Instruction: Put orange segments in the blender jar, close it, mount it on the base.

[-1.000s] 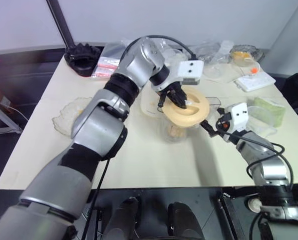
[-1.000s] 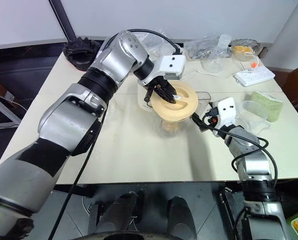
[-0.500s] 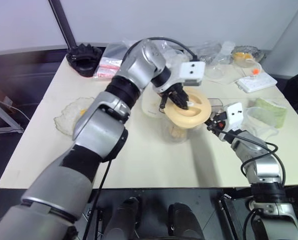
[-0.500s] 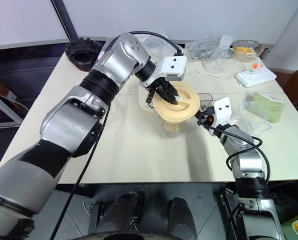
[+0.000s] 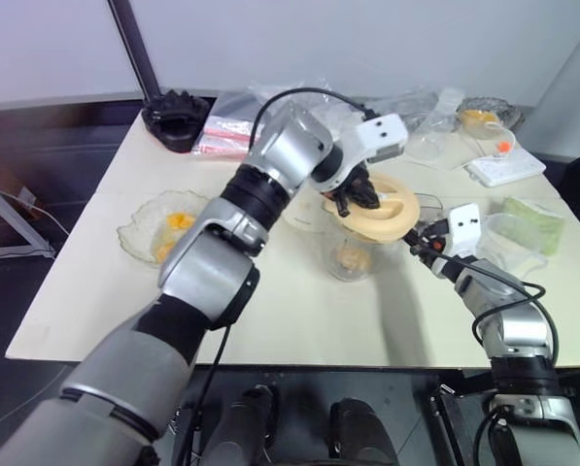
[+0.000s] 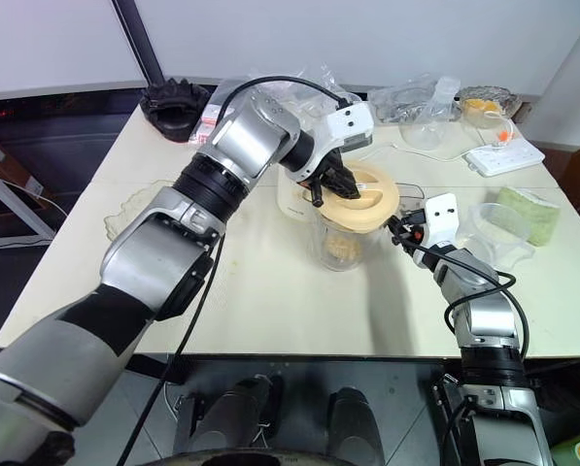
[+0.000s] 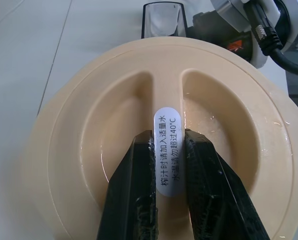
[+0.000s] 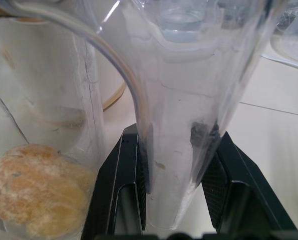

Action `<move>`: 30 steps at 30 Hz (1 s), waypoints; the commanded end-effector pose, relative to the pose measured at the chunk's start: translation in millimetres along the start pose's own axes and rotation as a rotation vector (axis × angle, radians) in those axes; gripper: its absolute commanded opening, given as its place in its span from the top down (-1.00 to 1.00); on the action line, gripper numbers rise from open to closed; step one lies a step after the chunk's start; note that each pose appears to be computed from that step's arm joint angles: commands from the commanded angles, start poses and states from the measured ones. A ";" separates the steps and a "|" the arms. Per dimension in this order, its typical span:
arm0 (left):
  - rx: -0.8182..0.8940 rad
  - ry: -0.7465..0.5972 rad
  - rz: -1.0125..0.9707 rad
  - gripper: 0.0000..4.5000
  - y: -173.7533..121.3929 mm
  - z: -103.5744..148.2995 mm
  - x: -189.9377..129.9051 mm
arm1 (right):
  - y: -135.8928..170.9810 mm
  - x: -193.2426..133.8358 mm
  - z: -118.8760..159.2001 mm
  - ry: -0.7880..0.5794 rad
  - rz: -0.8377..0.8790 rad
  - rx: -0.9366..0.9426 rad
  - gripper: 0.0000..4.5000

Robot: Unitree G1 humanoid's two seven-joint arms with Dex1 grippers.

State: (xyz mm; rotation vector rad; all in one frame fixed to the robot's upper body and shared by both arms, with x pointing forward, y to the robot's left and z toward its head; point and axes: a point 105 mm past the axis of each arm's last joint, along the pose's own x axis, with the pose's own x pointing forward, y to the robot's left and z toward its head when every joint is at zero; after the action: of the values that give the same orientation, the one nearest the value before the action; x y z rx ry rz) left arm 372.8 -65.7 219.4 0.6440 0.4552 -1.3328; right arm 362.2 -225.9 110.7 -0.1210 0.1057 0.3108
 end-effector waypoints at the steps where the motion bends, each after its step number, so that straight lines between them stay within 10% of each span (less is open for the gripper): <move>1: -0.093 0.100 0.078 0.89 6.0 -37.8 18.1 | 18.4 4.7 28.9 -0.092 0.087 -0.091 0.59; 10: -0.027 -0.011 0.044 -0.95 4.9 -10.3 1.8 | 19.5 5.1 23.2 -0.077 0.090 -0.094 0.59; 19: 0.055 -0.627 0.095 -0.95 0.5 96.0 -134.3 | 19.0 4.3 22.2 -0.065 0.094 -0.106 0.59; 26: 0.144 -0.572 0.291 -0.95 12.1 51.6 -164.9 | 6.1 3.8 38.8 -0.088 0.040 -0.088 0.59; 30: 0.329 -0.424 0.422 -0.95 3.8 -26.2 -165.9 | -21.5 1.3 109.8 -0.164 -0.082 -0.225 0.59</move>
State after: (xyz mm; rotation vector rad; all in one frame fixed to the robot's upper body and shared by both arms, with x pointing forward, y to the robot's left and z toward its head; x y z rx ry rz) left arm 359.6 76.2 304.8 0.5469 -0.1533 -1.0936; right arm 377.5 -215.6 150.3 -0.2389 0.0884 0.3433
